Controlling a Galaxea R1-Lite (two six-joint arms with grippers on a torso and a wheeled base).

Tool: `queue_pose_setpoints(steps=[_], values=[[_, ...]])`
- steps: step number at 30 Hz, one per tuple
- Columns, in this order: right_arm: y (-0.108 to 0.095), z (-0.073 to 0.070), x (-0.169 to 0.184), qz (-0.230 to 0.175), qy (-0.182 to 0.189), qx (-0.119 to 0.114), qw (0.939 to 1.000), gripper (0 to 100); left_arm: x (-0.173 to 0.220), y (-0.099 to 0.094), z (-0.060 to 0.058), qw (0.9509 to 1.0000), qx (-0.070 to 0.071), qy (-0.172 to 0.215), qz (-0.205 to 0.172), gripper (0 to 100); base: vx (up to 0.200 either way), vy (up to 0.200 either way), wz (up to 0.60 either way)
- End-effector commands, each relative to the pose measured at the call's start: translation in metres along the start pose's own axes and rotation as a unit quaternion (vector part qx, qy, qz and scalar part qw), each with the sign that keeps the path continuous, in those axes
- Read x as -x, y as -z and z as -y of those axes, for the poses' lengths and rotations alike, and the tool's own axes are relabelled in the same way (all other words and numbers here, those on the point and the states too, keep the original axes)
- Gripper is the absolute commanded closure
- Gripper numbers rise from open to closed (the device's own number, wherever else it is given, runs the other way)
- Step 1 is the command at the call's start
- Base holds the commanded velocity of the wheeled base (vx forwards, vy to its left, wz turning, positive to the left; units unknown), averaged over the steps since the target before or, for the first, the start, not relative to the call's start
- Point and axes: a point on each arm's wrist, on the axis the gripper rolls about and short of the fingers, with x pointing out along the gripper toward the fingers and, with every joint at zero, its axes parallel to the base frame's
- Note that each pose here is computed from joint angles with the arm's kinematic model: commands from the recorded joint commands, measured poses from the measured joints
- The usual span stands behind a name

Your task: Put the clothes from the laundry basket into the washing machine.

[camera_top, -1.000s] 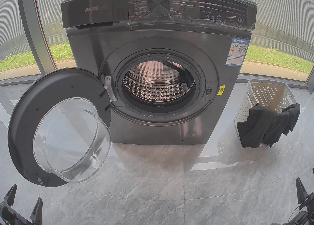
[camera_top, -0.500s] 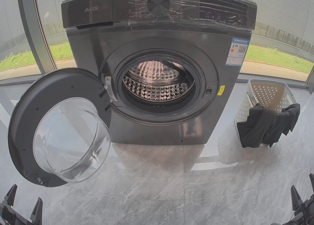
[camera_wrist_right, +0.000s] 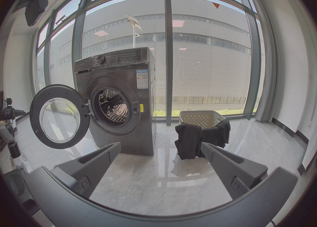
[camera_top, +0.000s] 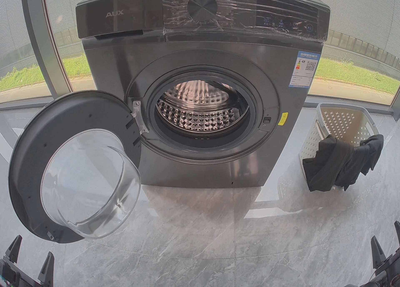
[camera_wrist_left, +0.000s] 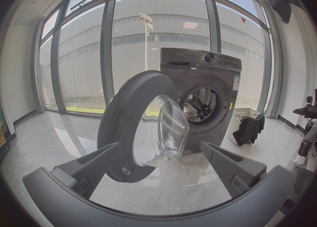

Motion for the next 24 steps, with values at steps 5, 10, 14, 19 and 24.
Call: queue_pose_setpoints(steps=[5,10,14,19,24], values=[[0.0051,0.0,-0.0004,-0.003,0.0,0.0,1.0,0,0.0002,0.0048,0.0,1.0,-0.003,0.0,0.001,0,0.08,0.0,0.0],[0.0051,0.0,-0.0004,-0.003,0.0,0.0,1.0,0,0.0002,0.0048,0.0,1.0,-0.003,-0.001,0.001,0,0.0,-0.08,0.0],[0.0051,0.0,-0.0004,-0.003,0.0,0.0,1.0,0,0.0002,0.0048,0.0,1.0,-0.003,-0.001,0.001,0,0.0,-0.2,0.0],[0.0051,0.0,-0.0004,-0.003,0.0,0.0,1.0,0,0.0002,0.0048,0.0,1.0,-0.003,-0.001,0.001,0,0.0,-0.2,0.0],[0.0051,0.0,-0.0004,-0.003,0.0,0.0,1.0,0,0.0002,0.0048,0.0,1.0,-0.003,-0.001,0.001,0,0.0,-0.2,0.0]])
